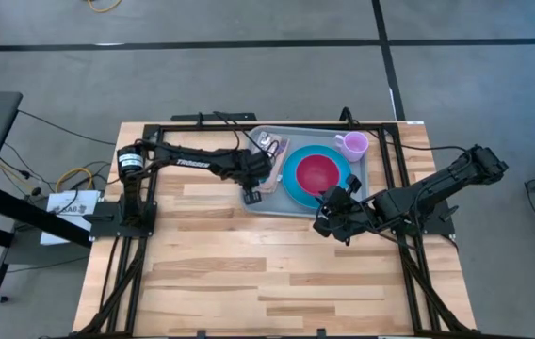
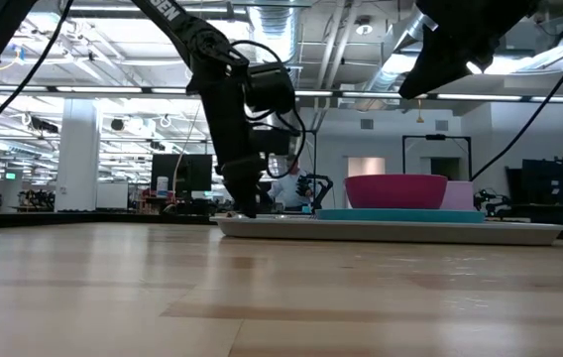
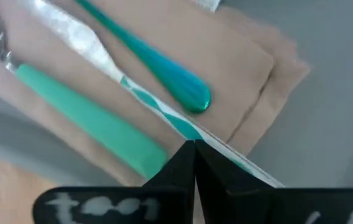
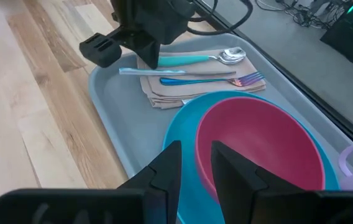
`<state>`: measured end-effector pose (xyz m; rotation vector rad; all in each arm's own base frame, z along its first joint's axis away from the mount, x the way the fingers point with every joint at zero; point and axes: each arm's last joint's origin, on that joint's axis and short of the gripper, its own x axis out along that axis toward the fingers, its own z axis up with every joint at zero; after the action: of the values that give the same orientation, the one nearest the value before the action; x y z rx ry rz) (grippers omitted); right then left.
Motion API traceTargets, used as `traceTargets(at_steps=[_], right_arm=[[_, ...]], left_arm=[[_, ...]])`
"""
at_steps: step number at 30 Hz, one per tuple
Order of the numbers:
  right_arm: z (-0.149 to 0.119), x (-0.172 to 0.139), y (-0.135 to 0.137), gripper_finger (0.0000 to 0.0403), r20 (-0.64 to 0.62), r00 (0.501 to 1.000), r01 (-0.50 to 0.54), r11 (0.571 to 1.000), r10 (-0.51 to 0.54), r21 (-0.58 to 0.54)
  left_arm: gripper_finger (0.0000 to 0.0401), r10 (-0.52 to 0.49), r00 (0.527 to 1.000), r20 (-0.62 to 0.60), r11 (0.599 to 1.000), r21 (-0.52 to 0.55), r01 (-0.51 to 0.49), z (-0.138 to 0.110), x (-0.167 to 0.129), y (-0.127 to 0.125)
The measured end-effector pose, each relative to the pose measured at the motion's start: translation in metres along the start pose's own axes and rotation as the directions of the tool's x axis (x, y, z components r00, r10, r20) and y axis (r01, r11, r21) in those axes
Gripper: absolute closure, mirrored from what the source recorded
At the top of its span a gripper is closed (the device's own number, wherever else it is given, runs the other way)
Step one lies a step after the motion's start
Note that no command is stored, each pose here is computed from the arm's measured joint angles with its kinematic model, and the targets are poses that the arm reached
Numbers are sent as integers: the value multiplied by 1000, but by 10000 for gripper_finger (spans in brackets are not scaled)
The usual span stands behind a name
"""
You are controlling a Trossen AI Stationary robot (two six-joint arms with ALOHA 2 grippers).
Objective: Set up tray
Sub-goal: Put the white patterned knife on the brown napkin to the left of the blue fork
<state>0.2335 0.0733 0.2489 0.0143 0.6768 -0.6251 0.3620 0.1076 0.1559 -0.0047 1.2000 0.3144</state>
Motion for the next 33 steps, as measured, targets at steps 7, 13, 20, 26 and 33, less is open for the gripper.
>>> traceTargets(at_steps=[7, 13, 20, 26, 33], right_arm=[[0, 0, 0, 322, 0, 1000, -1, 1000, 1, -1], [0, 0, 0, 322, 1, 1000, -2, 1000, 2, -1], [0, 0, 0, 322, 1, 1000, -2, 1000, 2, -1], [0, 0, 0, 322, 1, 1000, -2, 1000, 2, -1], [0, 0, 0, 322, 1, 1000, -2, 1000, 2, 0]], left_arm=[[401, 162, 986, 39, 987, 5, -162, 5, -20, -1], [401, 18, 998, 57, 1000, 10, -19, 5, -33, -11], [401, -109, 990, -85, 977, 172, 122, -9, -37, -41], [401, -138, 982, -127, 952, 257, 167, -14, -40, -59], [401, -138, 988, -76, 958, 242, 152, -12, -33, -58]])
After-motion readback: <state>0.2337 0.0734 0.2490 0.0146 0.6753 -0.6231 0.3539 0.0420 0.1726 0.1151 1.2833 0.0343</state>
